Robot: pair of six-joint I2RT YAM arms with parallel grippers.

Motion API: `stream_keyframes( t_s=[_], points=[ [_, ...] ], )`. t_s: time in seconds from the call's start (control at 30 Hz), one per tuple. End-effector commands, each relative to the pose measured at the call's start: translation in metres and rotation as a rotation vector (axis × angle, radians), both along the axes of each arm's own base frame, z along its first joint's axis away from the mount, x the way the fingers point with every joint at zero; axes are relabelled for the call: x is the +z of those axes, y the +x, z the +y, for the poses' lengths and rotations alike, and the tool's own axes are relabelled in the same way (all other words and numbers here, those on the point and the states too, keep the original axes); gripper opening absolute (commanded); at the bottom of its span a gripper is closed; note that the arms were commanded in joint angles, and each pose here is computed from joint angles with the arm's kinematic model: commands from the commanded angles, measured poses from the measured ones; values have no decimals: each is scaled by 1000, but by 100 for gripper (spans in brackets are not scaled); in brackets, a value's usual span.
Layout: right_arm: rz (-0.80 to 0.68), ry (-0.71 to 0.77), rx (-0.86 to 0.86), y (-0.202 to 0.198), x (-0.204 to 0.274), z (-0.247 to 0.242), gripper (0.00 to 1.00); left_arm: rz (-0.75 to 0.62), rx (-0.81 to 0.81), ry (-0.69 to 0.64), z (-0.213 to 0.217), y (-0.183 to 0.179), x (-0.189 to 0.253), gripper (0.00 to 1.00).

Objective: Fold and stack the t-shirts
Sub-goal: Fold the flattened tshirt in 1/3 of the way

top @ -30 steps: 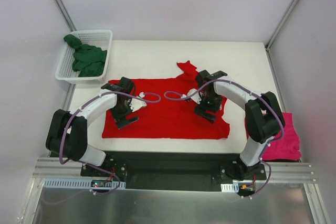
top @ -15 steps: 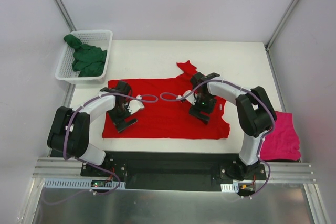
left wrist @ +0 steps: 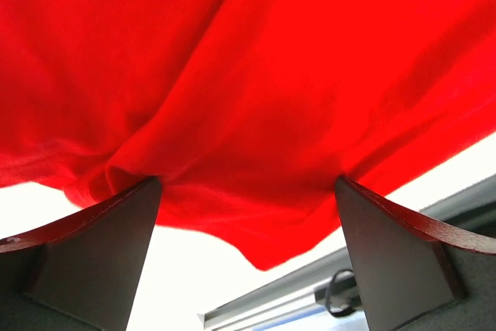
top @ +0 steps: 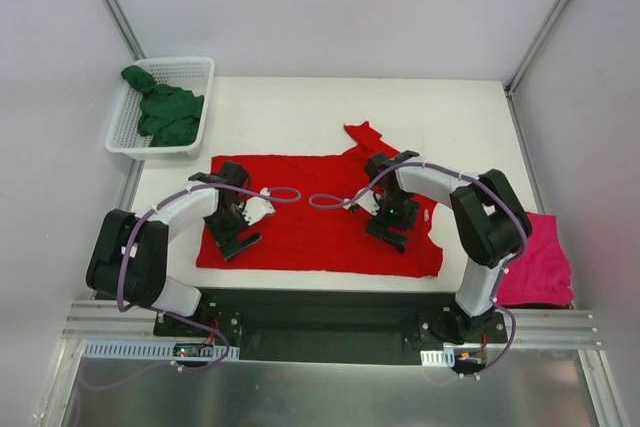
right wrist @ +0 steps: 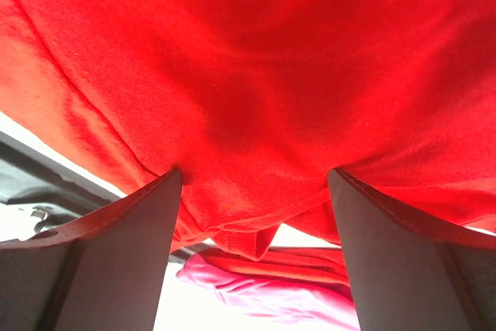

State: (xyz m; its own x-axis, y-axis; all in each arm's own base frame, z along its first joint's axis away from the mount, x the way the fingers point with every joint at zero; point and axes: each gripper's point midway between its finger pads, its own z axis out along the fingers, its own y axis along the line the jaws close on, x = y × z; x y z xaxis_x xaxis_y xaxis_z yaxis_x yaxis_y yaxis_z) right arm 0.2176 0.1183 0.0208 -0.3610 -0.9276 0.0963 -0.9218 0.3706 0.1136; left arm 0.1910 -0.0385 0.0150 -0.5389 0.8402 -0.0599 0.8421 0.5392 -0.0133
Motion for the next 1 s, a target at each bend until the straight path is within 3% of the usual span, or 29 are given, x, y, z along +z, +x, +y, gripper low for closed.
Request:
stream_keyframes(
  t_s=[0.0,0.43,0.7,0.83,0.97],
  points=[
    [84,-33,0,-31,10,-11,80,92,-20,-30,0,-31,10,96],
    [100,-42,11,-39,15,-6,81,186,-29,-33,7,-68,5,95],
    [76,-50,15,-36,20,-8,82,-43,-40,-57,-4,-8,50,95],
    [72,-58,18,-37,18,-10,82,-98,-56,-66,-8,12,69,96],
    [71,-63,16,-37,17,-11,82,-90,-76,-63,-10,19,53,95]
  ],
)
